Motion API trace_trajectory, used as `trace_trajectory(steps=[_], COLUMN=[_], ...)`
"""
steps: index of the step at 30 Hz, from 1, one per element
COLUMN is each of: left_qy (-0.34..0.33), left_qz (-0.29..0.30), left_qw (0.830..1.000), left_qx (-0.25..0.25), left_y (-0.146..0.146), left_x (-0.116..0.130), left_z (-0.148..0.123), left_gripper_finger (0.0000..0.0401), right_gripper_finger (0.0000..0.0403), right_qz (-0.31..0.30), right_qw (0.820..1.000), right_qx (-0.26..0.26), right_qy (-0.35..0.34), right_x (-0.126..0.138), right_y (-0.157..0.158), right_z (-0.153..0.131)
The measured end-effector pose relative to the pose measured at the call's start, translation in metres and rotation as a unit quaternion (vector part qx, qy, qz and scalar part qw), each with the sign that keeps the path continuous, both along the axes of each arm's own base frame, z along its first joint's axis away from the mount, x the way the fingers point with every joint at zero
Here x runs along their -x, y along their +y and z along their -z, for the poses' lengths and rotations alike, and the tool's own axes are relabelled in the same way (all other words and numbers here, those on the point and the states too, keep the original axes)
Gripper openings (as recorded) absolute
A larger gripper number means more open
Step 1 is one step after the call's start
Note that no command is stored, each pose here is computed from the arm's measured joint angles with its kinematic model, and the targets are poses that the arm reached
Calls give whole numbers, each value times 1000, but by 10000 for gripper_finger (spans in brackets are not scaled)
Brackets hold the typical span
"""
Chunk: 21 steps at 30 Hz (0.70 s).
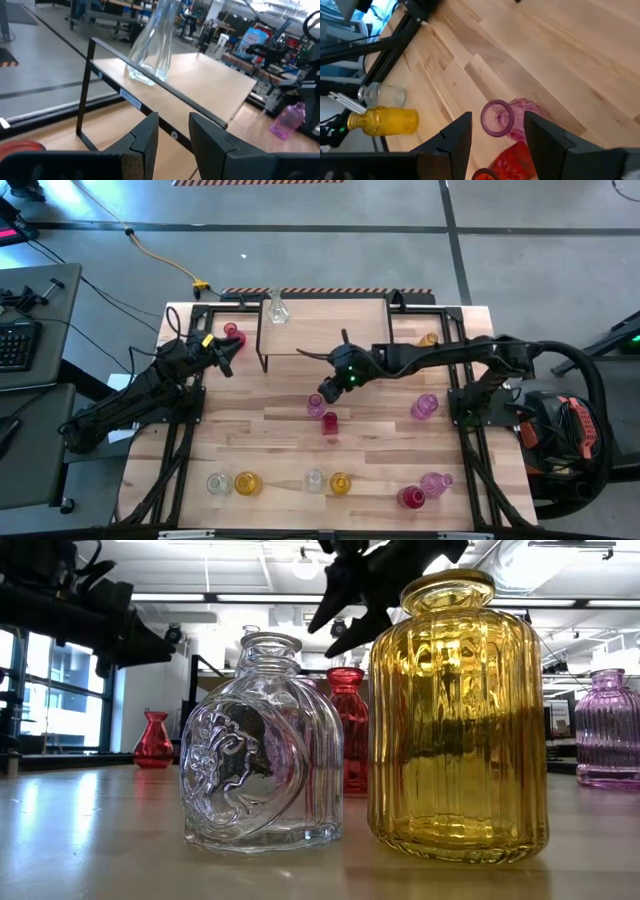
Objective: Sort vases onto shelf
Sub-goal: Put the top left purple vase on the shelf
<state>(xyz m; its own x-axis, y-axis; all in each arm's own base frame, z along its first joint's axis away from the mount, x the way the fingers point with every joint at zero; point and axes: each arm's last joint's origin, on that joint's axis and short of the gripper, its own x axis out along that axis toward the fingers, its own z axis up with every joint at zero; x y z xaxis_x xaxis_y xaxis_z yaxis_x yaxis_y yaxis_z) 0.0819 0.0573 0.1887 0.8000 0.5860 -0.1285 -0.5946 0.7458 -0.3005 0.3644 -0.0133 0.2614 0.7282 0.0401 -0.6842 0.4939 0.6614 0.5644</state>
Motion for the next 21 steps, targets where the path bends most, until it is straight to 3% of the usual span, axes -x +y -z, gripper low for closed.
trace_trajectory(steps=[8, 21], left_qy=[5, 5], left_qz=[4, 5], left_qw=[1000, 1000], left_qx=[4, 4], left_y=[0, 0], left_x=[0, 0], left_z=[1, 1], left_gripper_finger=[101, 101], right_gripper_finger=[161, 161], right_qz=[30, 43], right_qw=[998, 998], right_qx=[51, 56], right_qy=[6, 3], right_x=[1, -9], right_y=[0, 26], right_z=[1, 12])
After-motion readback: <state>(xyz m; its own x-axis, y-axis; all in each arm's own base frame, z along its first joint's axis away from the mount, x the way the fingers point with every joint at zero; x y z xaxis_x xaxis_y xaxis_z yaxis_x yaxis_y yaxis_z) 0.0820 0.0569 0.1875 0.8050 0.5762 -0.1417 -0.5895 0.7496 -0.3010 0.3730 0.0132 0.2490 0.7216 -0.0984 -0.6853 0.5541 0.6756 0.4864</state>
